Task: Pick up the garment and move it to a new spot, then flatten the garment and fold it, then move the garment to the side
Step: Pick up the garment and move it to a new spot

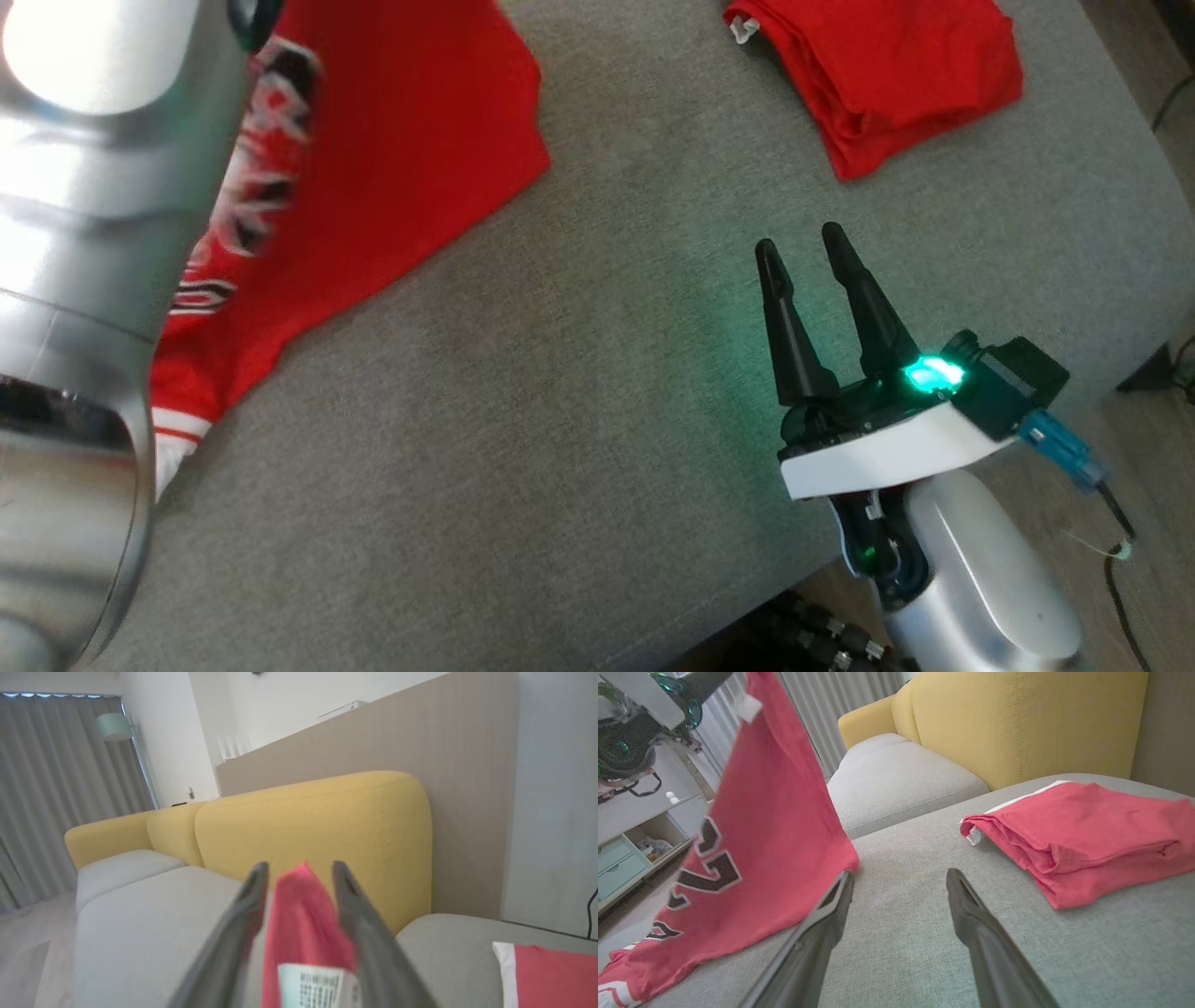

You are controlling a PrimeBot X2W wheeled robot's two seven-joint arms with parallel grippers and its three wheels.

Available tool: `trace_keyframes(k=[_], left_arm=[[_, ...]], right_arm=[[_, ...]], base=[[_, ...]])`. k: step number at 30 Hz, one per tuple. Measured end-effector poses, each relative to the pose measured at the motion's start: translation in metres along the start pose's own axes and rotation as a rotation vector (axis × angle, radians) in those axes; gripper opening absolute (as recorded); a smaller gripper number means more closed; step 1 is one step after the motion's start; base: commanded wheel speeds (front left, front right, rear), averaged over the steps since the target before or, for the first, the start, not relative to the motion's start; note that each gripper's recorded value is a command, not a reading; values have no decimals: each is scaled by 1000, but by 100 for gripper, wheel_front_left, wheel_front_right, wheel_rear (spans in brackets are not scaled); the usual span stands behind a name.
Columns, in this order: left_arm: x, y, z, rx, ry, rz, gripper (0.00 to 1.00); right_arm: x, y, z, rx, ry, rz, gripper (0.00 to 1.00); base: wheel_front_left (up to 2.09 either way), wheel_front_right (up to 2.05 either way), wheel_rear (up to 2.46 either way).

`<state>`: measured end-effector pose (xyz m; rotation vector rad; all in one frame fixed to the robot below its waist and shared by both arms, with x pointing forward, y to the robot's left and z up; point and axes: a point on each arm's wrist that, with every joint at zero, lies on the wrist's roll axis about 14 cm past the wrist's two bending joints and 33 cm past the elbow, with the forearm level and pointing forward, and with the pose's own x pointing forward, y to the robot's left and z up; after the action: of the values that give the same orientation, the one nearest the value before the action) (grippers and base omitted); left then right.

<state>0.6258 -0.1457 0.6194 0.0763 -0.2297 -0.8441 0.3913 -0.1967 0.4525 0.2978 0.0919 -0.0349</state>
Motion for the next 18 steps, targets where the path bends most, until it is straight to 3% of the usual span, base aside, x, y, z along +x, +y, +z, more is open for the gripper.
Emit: trace_keyframes(k=[10,18], left_arm=[[-31,35,-8,-43,-10,109,100],[-100,41,-10,-134,-20,184,100]], right_arm=[[10,4,6,-14,-26,22,100],[20,11,22,-66,-80,50,100]], base=[[0,0,0],[0,0,0]])
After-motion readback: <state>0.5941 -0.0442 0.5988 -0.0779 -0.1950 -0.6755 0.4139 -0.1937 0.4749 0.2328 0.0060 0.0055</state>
